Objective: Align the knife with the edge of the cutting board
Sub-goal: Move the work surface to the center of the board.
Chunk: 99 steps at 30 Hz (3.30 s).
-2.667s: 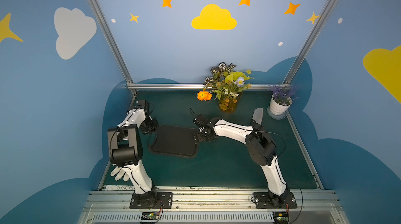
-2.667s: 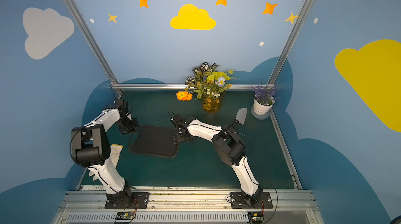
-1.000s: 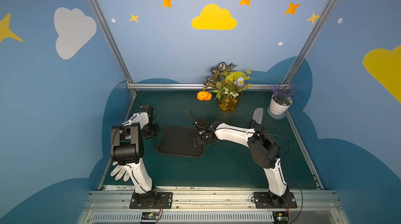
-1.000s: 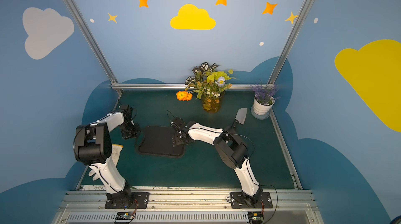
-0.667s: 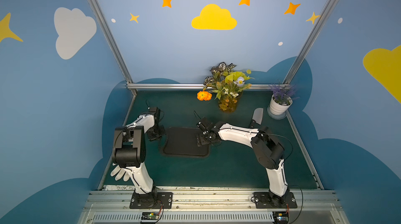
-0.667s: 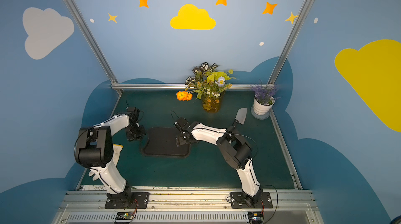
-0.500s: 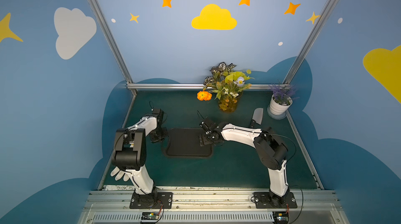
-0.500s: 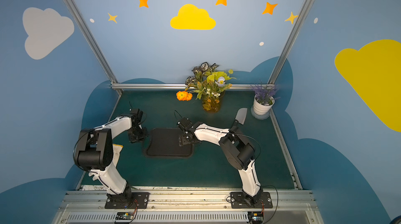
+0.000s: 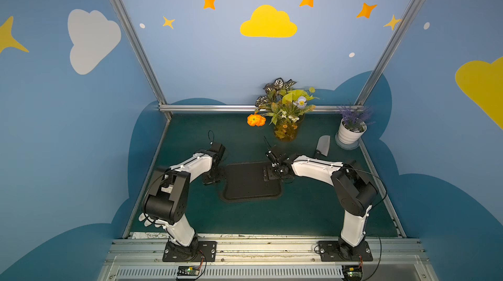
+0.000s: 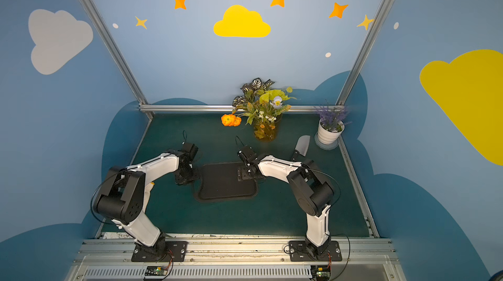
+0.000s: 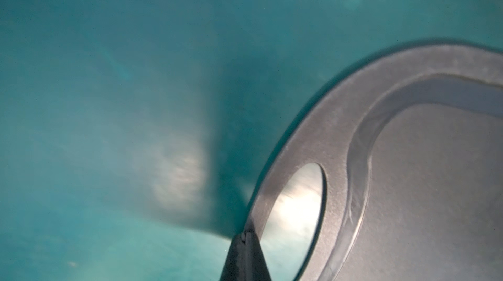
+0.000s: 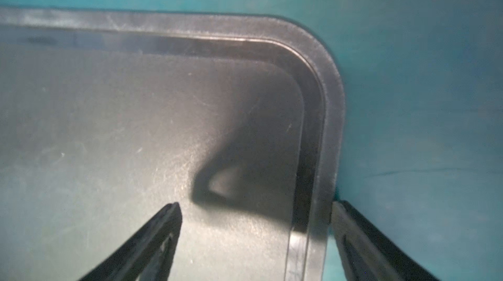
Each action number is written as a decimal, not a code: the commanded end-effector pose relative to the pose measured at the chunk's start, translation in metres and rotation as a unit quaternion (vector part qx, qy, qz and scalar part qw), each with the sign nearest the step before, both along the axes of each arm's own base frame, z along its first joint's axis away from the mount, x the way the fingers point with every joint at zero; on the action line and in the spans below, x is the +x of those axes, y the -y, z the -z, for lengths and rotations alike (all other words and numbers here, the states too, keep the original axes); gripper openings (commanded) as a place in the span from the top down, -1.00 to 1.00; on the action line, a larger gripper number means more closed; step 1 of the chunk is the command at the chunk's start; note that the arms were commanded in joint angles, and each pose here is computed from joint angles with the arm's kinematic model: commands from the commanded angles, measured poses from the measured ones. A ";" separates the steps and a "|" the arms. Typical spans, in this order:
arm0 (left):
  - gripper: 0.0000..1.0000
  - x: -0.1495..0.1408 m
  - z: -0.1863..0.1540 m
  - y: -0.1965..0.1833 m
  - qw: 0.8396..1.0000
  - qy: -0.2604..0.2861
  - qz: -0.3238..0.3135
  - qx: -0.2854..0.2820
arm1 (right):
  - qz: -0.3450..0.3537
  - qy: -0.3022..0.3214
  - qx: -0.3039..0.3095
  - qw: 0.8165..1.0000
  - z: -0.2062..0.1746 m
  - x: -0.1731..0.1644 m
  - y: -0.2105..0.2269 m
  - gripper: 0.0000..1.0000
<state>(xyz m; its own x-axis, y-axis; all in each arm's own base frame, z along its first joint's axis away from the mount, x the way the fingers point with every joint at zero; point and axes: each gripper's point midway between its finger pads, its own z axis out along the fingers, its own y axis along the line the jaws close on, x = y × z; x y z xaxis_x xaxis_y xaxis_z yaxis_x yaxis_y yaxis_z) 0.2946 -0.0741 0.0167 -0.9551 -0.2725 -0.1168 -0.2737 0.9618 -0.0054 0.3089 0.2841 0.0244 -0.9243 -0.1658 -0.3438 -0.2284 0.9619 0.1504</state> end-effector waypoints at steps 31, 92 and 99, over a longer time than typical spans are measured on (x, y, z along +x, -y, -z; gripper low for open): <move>0.95 0.051 0.017 0.106 0.994 -0.024 0.085 -0.067 | 0.073 -0.047 -0.014 0.996 0.023 0.011 0.064 -0.81; 0.95 0.103 0.022 0.166 0.990 -0.014 0.101 -0.093 | 0.128 -0.045 -0.012 0.991 0.021 0.033 0.099 -0.82; 0.95 0.104 0.021 0.167 0.990 -0.012 0.102 -0.093 | 0.128 -0.048 -0.013 0.991 0.024 0.034 0.100 -0.82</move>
